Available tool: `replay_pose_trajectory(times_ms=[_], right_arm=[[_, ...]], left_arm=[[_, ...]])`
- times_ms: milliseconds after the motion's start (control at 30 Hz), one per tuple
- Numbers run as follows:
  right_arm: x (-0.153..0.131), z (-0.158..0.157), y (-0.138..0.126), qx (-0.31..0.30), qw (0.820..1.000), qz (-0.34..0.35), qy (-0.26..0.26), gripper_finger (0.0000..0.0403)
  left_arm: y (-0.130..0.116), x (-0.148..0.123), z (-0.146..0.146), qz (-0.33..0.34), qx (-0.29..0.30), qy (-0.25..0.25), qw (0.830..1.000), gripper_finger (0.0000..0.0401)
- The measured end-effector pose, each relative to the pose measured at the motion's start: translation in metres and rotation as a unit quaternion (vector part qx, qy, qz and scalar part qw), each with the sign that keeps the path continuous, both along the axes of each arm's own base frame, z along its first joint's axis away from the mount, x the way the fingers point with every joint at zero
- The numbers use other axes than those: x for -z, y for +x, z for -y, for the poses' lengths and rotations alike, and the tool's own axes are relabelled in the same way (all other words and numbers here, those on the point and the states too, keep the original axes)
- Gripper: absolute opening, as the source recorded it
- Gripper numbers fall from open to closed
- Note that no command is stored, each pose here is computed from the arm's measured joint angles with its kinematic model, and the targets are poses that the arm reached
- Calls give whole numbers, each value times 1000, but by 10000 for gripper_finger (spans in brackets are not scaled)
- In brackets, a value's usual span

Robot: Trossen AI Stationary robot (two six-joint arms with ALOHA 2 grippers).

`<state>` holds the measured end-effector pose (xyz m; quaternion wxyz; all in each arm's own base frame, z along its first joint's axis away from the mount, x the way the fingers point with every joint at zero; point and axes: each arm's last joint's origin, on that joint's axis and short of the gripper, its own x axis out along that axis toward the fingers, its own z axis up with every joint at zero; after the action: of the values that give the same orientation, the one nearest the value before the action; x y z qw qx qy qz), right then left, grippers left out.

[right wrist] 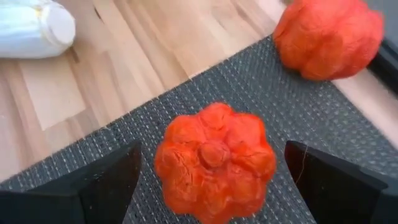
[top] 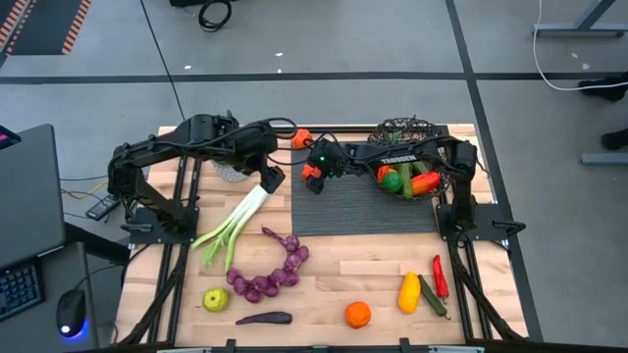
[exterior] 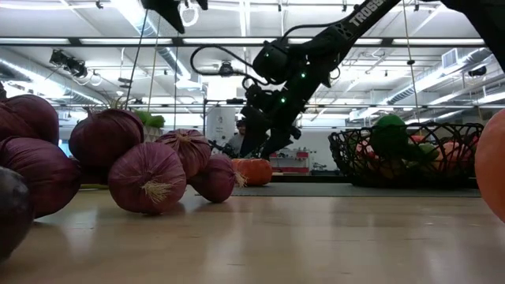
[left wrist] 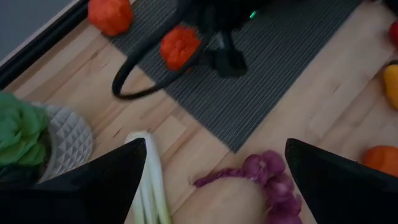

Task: Build produce basket
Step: Put the bottom orange pumpkin into the black basket

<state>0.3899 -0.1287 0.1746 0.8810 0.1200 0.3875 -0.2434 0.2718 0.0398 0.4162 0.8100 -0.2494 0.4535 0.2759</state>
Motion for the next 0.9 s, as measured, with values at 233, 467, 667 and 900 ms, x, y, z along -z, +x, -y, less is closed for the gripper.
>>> replay_pose_trajectory(times_ms=[233, 467, 667, 900], right_arm=[[5, -1, 1, 9, 1000, 1, 17, 399], [8, 0, 3, 15, 1000, 5, 19, 399], [14, -3, 4, 32, 999, 5, 35, 399], [14, -3, 4, 38, 998, 4, 40, 399]], left_arm=[[3, -2, 0, 20, 1, 3, 1000, 391], [4, -2, 0, 23, -2, 2, 1000, 391], [5, -3, -1, 29, -7, -1, 1000, 391], [6, -3, -1, 35, -7, 0, 999, 391]])
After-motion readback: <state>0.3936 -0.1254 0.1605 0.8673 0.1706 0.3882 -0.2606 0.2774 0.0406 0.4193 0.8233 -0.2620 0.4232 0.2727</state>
